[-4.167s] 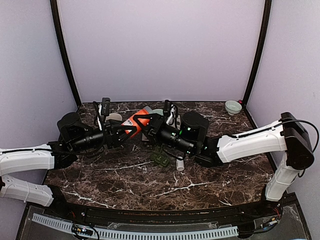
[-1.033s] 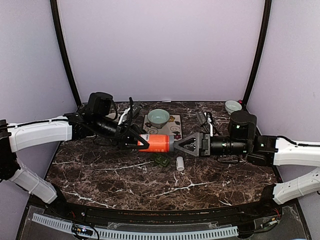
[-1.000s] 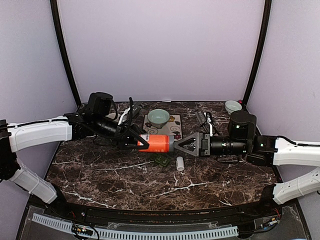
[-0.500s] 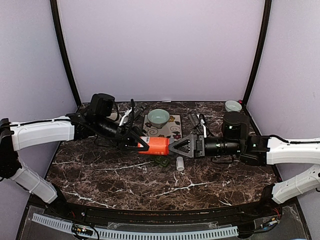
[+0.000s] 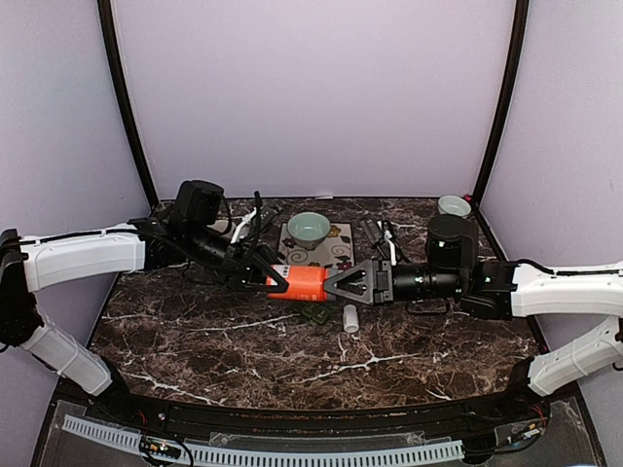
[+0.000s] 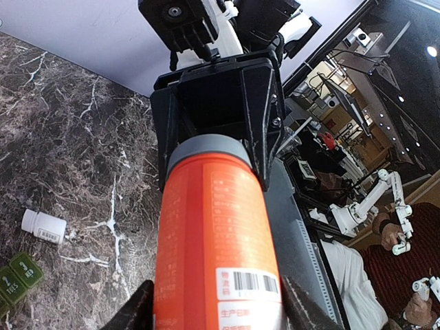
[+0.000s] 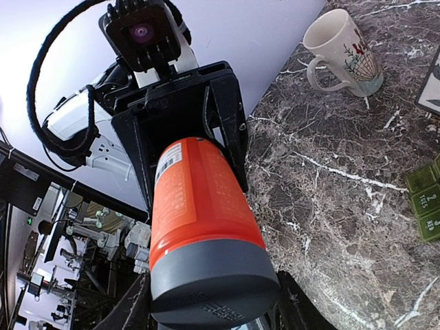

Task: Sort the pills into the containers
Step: Unscrew the lid of the pill bottle.

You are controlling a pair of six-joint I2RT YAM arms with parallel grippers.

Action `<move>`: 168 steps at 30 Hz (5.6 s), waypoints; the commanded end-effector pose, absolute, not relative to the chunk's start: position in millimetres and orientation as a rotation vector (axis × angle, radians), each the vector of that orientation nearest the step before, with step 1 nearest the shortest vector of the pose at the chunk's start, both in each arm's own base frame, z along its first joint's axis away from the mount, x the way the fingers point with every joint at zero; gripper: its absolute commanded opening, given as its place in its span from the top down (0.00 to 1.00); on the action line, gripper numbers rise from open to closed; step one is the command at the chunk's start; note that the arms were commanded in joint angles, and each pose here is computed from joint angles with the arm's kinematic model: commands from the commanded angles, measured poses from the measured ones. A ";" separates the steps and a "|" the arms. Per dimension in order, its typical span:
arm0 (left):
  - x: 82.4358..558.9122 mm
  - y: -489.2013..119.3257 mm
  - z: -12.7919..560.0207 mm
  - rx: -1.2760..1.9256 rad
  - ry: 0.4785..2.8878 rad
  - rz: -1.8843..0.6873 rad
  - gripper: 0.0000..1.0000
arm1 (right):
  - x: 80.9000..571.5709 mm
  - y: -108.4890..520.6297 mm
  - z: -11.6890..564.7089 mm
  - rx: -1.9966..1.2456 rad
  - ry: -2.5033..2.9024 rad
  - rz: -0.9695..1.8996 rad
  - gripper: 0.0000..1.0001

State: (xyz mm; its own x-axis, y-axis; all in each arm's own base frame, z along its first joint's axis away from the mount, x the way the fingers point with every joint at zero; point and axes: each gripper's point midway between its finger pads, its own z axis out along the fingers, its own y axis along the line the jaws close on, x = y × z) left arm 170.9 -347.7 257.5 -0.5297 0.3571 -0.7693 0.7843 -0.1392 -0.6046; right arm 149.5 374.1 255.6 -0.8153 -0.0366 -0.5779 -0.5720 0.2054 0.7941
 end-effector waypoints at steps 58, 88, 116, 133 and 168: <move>139.5 -339.6 309.7 1.408 1.653 -2.050 1.00 | 148.8 346.7 275.3 -0.919 1.520 0.260 0.28; 180.1 -340.1 300.2 1.301 1.566 -1.560 1.00 | 161.7 331.9 313.6 -0.220 1.884 1.477 0.29; 179.7 -337.3 295.2 1.330 1.512 -1.490 1.00 | 168.8 375.1 305.2 -0.212 1.997 1.781 0.32; 179.1 -338.4 292.4 1.336 1.518 -1.510 1.00 | 168.5 382.3 307.0 -0.249 1.978 1.832 0.48; 159.6 -338.9 330.1 1.364 1.504 -1.966 1.00 | 164.4 361.8 273.8 -0.979 1.610 0.577 0.87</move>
State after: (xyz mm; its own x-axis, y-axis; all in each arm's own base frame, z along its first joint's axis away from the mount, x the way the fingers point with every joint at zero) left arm 179.1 -350.4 301.2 -0.5934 0.2912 -0.7504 0.7014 -0.2701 -0.6596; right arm 151.2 368.8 303.8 -0.1287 -0.1214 -0.9842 -0.8915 0.4488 0.0613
